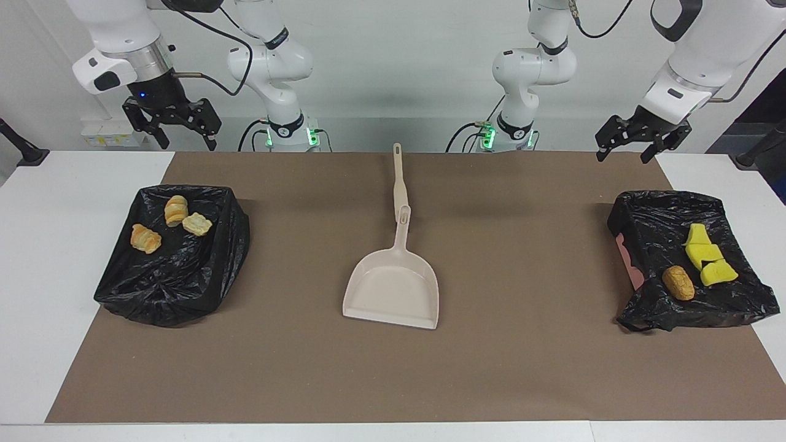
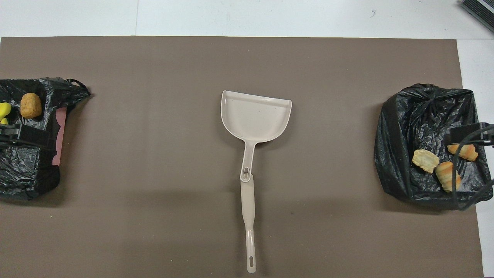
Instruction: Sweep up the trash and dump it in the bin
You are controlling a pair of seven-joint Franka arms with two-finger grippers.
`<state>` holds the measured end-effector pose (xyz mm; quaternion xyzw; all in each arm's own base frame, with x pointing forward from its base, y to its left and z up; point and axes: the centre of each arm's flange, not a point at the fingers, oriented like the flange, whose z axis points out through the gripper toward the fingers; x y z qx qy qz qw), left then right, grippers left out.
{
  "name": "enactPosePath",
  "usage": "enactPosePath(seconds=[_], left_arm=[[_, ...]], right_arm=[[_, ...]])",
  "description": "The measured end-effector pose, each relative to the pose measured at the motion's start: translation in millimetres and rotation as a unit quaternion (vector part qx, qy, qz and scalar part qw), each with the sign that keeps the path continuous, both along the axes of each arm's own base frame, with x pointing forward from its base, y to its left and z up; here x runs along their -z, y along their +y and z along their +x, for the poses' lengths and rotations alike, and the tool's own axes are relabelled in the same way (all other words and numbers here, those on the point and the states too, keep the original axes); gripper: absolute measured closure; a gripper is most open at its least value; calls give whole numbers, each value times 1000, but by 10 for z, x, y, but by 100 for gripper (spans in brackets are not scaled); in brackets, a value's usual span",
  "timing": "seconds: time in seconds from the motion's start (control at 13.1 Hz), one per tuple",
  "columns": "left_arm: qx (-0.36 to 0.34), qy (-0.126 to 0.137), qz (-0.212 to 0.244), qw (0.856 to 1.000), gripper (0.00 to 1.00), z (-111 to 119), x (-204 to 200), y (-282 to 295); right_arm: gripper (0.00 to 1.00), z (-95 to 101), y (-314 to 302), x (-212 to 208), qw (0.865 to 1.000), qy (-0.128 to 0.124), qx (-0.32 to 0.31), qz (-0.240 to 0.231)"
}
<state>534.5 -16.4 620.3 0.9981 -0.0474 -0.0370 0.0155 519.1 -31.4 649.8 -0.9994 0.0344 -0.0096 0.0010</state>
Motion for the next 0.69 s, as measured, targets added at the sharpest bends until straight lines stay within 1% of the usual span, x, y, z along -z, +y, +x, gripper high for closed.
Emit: enactPosePath(seconds=[0.23, 0.69], left_arm=[[4, 8, 0, 1000, 0, 79, 107, -44], [5, 8, 0, 1000, 0, 77, 104, -56]], right_arm=[[0, 0, 0, 0, 1000, 0, 0, 0], [0, 0, 0, 0, 1000, 0, 0, 0]])
